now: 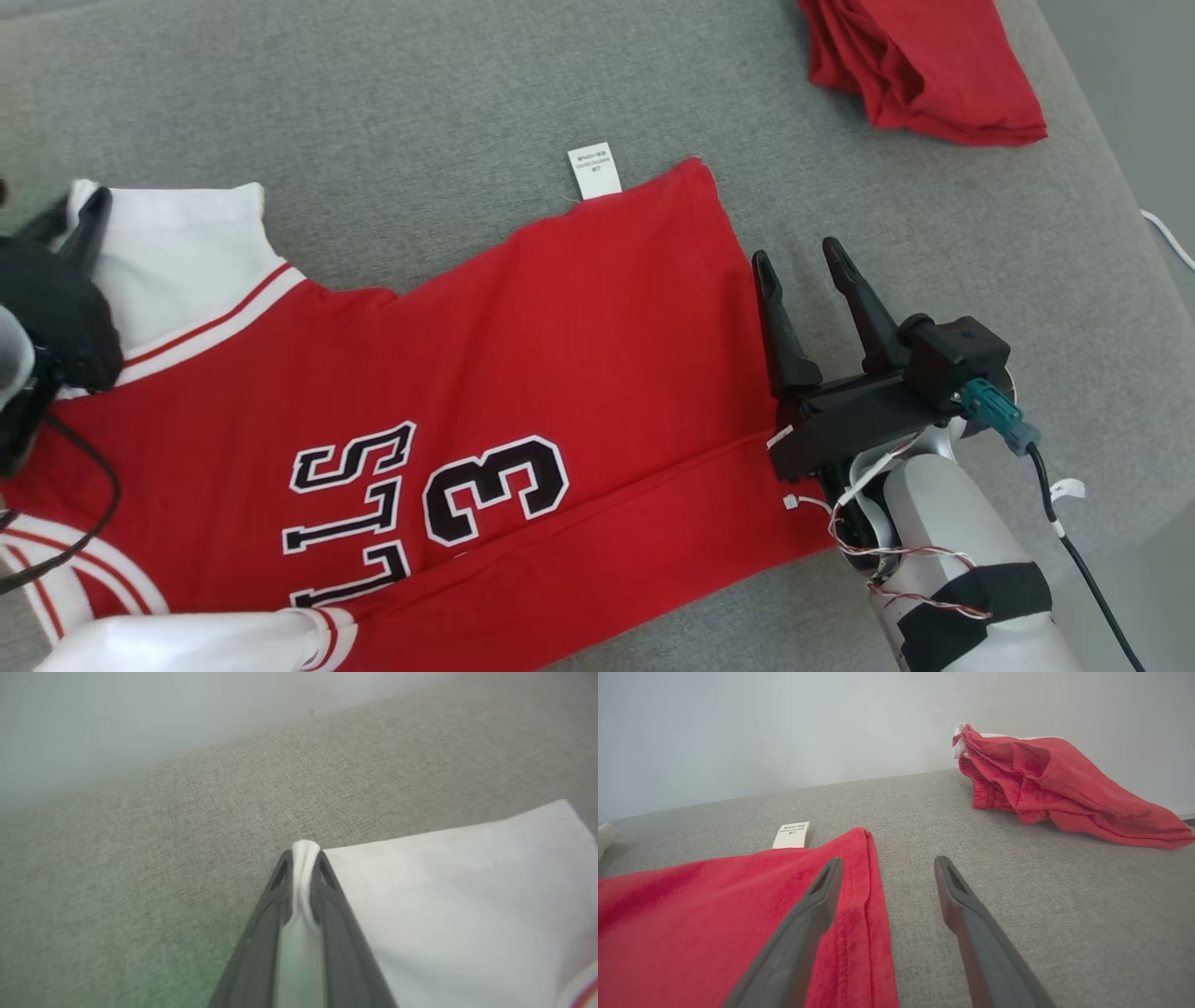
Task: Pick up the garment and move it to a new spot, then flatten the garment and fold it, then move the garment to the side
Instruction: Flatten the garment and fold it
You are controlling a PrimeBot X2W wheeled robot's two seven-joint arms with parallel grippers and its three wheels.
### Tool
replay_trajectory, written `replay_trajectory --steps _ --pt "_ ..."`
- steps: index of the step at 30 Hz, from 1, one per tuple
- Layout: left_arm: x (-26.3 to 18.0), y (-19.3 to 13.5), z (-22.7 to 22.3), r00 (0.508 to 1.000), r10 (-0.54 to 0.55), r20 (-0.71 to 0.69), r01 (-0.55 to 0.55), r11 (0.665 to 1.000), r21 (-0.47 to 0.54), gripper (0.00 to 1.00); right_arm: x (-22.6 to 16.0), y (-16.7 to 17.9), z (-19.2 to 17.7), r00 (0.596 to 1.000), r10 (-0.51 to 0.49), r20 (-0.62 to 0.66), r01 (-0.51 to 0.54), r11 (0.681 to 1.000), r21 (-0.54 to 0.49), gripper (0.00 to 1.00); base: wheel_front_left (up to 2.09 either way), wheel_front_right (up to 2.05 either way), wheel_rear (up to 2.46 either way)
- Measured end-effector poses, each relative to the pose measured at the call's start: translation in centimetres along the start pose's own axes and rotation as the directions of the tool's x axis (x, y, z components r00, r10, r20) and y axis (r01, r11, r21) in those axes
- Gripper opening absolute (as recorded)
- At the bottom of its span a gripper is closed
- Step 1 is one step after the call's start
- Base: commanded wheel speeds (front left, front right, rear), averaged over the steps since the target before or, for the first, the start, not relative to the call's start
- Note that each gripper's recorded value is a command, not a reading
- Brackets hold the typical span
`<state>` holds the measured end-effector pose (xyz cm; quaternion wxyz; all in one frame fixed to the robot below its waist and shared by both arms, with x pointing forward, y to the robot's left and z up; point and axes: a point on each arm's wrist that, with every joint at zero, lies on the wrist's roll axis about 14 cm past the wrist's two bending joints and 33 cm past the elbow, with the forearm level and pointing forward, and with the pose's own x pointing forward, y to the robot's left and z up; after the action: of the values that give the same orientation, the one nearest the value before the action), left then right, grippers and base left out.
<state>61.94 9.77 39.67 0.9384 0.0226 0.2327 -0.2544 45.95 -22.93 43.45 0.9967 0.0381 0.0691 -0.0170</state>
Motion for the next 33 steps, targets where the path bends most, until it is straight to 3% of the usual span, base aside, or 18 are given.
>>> replay_trajectory --steps 8,14,25,27,28,29,31,33 --pt "-1.8 -0.5 3.2 0.990 -0.016 0.137 0.016 1.000 0.002 0.00 1.9 2.2 -0.9 0.994 0.081 -0.071 -0.082 0.997 -0.015 1.00 0.00 0.00 0.00" --pt "-3.8 -0.7 5.0 0.973 -0.023 0.231 0.024 1.000 -0.004 0.00 4.1 1.7 -0.6 0.983 0.098 -0.157 -0.110 0.991 -0.071 1.00 0.00 0.00 0.00" --pt "-6.0 -1.0 5.2 0.962 -0.025 0.271 0.025 1.000 0.003 0.00 6.7 1.8 -1.1 0.963 0.101 -0.251 -0.124 0.989 -0.076 1.00 0.00 0.00 0.00" --pt "-6.0 -0.9 5.3 0.960 -0.025 0.278 0.025 1.000 0.002 0.00 6.8 1.9 -1.6 0.957 0.101 -0.272 -0.126 0.989 -0.074 0.91 0.00 0.00 0.00" --pt "-6.0 -1.0 5.2 0.961 -0.026 0.275 0.026 1.000 0.002 0.00 6.8 2.0 -1.9 0.954 0.101 -0.282 -0.127 0.989 -0.074 0.71 0.00 0.00 0.00" --pt "-6.0 -1.0 5.1 0.961 -0.027 0.274 0.027 1.000 0.002 0.00 6.8 1.9 -2.1 0.951 0.098 -0.292 -0.123 0.990 -0.068 0.17 0.00 0.00 0.00" --pt "-6.0 -1.0 5.1 0.961 -0.026 0.275 0.028 1.000 -0.001 0.00 6.9 2.1 -2.2 0.949 0.098 -0.300 -0.123 0.990 -0.064 0.00 0.00 0.00 0.00" --pt "-5.9 -1.0 5.1 0.961 -0.027 0.277 0.028 1.000 -0.002 0.00 7.3 2.3 -1.9 0.951 0.100 -0.292 -0.122 0.991 -0.059 0.00 0.00 0.00 0.00"
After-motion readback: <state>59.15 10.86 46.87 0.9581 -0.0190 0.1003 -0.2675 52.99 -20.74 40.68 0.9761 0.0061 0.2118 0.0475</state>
